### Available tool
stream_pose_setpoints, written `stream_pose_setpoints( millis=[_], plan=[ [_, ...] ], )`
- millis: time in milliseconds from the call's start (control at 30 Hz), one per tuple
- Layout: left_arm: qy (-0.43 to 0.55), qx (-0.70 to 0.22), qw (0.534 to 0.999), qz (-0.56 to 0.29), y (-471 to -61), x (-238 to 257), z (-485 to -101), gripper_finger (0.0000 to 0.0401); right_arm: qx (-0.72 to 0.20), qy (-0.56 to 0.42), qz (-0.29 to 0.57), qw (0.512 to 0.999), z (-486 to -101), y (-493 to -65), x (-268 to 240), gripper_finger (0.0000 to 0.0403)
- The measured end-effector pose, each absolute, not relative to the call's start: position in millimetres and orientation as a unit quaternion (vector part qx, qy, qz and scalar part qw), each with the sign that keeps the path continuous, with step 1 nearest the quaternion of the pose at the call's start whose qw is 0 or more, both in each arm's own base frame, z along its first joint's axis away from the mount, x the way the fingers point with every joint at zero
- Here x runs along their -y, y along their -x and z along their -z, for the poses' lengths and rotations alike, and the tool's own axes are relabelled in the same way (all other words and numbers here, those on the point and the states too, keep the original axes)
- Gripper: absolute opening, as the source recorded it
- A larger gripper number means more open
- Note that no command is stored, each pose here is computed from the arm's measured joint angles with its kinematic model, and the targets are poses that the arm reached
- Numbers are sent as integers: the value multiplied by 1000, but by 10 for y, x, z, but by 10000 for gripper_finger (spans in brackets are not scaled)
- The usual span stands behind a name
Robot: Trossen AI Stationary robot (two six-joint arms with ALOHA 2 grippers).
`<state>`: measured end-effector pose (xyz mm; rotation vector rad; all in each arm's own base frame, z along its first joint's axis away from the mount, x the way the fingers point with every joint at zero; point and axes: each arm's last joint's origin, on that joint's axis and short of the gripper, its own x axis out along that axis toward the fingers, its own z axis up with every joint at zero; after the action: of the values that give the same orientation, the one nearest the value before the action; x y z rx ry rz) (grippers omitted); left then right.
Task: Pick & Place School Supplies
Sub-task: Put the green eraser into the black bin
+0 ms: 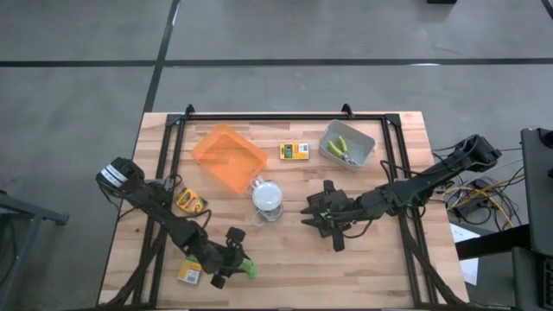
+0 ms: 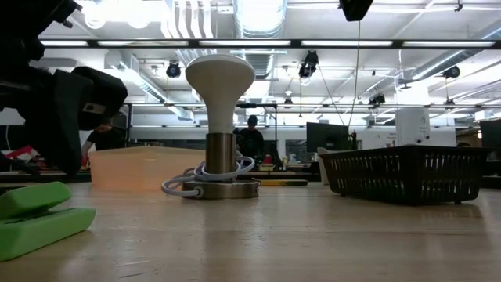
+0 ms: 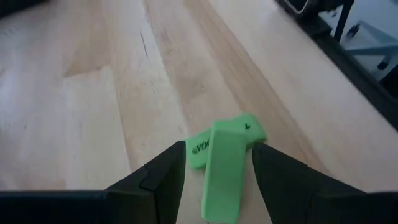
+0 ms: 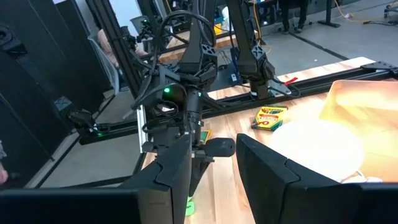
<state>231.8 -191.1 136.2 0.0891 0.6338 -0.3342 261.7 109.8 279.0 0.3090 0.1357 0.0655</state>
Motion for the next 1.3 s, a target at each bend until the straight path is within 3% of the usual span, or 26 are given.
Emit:
stream_pose_setpoints(
  millis=[1300],
  plan=[
    [-11,-309,938,154,-2383,1968,-1037,190,-65,-152,-19,986,-2790,-2620,-1085,123]
  ],
)
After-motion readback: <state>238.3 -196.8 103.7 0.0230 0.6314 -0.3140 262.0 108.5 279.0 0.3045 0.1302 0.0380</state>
